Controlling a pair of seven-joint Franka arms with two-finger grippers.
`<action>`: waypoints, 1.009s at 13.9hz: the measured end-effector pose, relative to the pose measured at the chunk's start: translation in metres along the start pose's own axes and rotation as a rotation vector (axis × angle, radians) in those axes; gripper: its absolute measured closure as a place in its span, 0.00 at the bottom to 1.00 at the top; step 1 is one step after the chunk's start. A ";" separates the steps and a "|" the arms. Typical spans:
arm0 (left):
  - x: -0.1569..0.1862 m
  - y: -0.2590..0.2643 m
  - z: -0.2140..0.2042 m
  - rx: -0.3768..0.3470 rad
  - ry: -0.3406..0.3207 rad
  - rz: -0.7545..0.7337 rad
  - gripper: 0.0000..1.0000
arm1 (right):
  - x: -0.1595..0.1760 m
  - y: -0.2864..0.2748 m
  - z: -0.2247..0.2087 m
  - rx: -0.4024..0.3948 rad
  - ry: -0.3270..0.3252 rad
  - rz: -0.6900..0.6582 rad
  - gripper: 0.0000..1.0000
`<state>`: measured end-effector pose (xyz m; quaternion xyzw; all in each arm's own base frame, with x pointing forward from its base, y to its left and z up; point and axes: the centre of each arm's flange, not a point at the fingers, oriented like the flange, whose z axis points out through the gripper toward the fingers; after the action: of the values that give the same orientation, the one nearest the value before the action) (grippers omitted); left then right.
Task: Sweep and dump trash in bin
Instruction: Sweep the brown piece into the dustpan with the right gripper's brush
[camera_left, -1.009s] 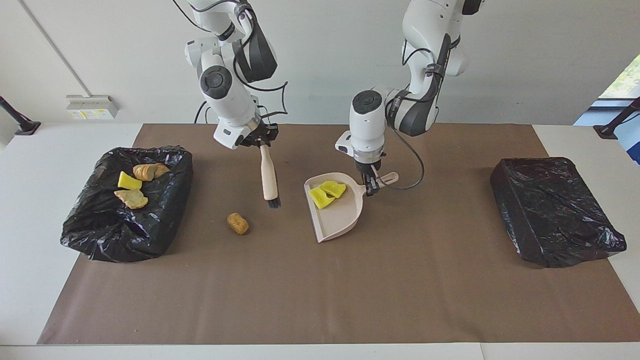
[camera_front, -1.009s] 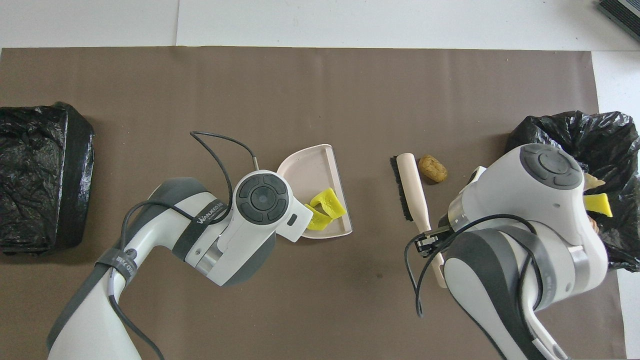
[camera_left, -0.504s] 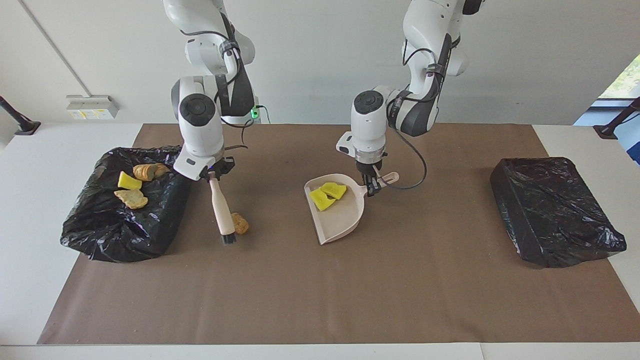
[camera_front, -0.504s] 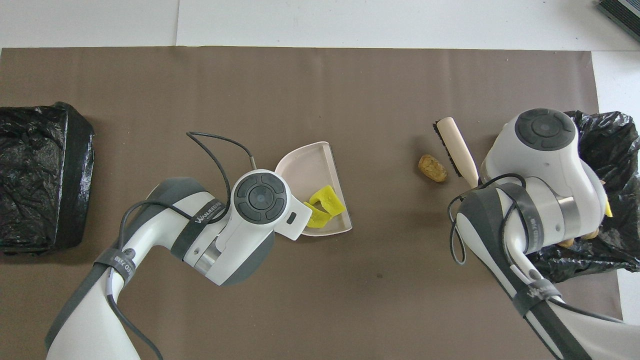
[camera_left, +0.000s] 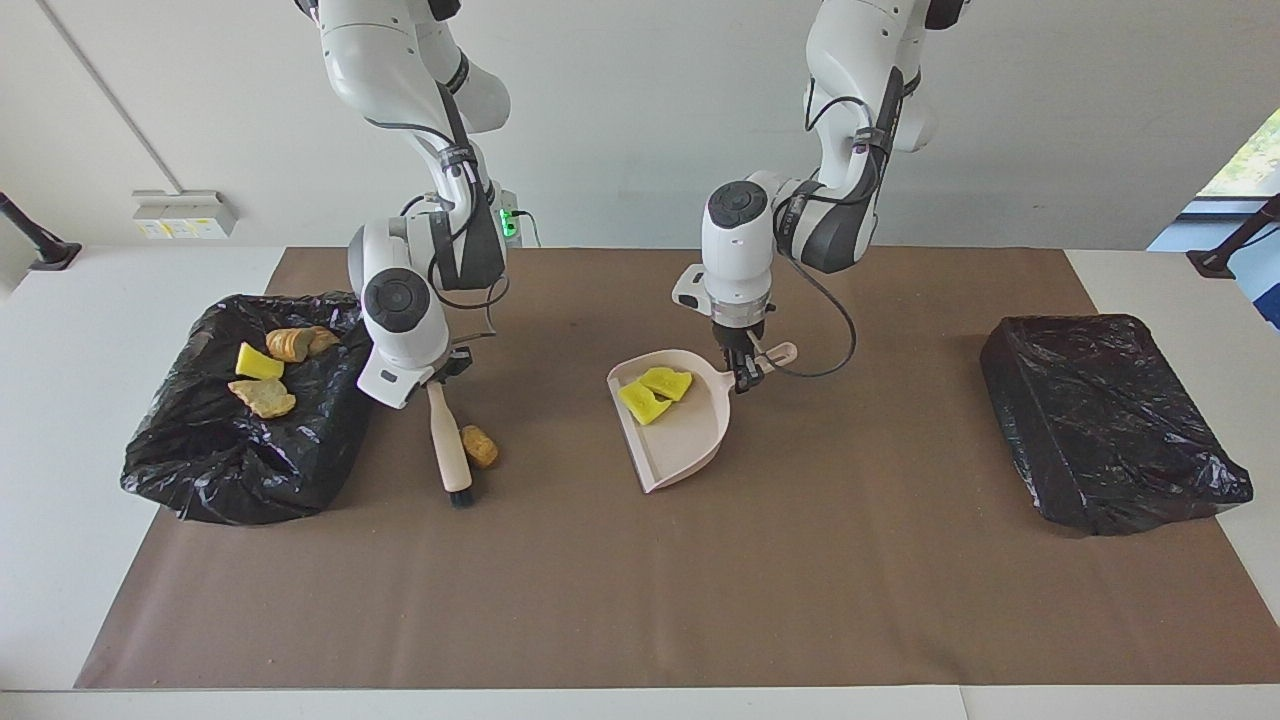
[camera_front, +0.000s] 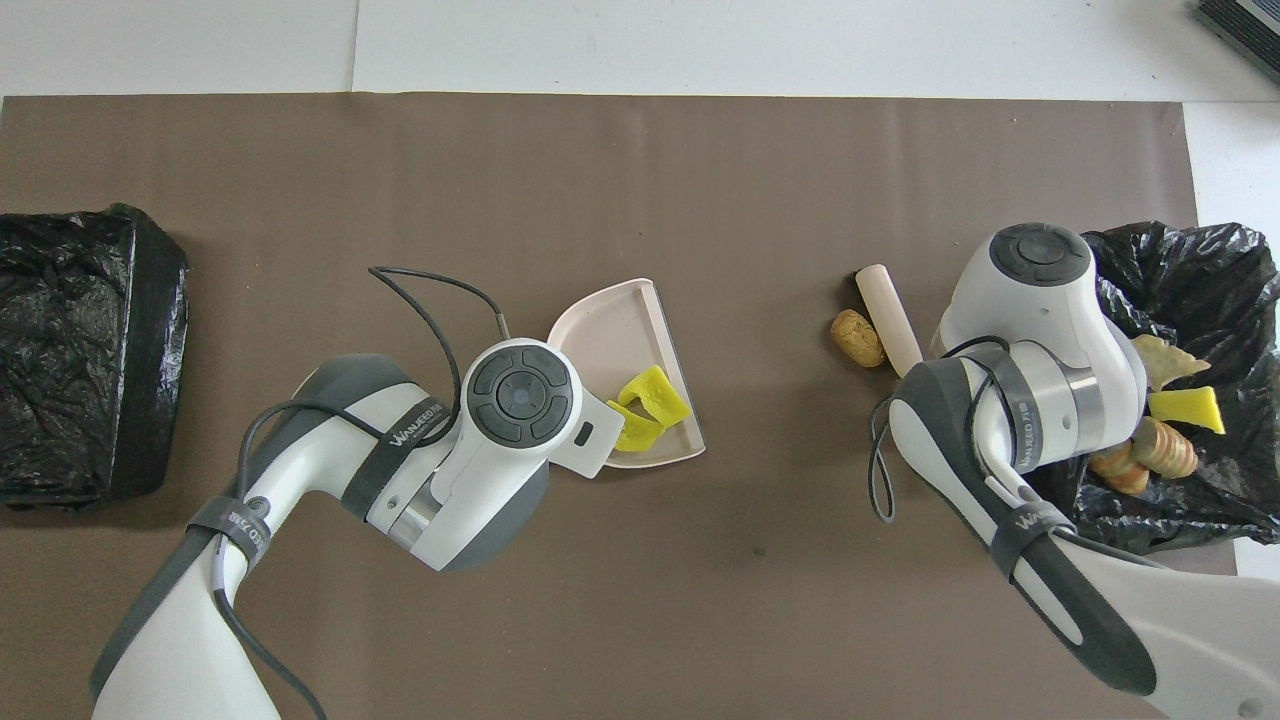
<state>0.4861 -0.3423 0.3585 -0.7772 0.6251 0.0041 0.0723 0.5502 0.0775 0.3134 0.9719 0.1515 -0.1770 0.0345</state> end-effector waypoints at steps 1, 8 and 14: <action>0.000 0.000 0.000 0.000 0.000 -0.001 0.68 | 0.000 -0.019 0.003 0.029 -0.006 -0.015 0.74; 0.000 0.000 0.001 -0.001 -0.001 -0.003 0.68 | -0.022 -0.186 0.009 0.342 -0.036 -0.114 0.74; -0.011 -0.011 0.003 -0.004 -0.004 -0.017 0.68 | -0.039 -0.216 -0.017 0.243 -0.028 0.025 0.74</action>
<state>0.4947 -0.3291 0.3579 -0.7827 0.6182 0.0062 0.0721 0.4548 0.2739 0.3406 0.9681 0.1164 -0.2072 -0.0795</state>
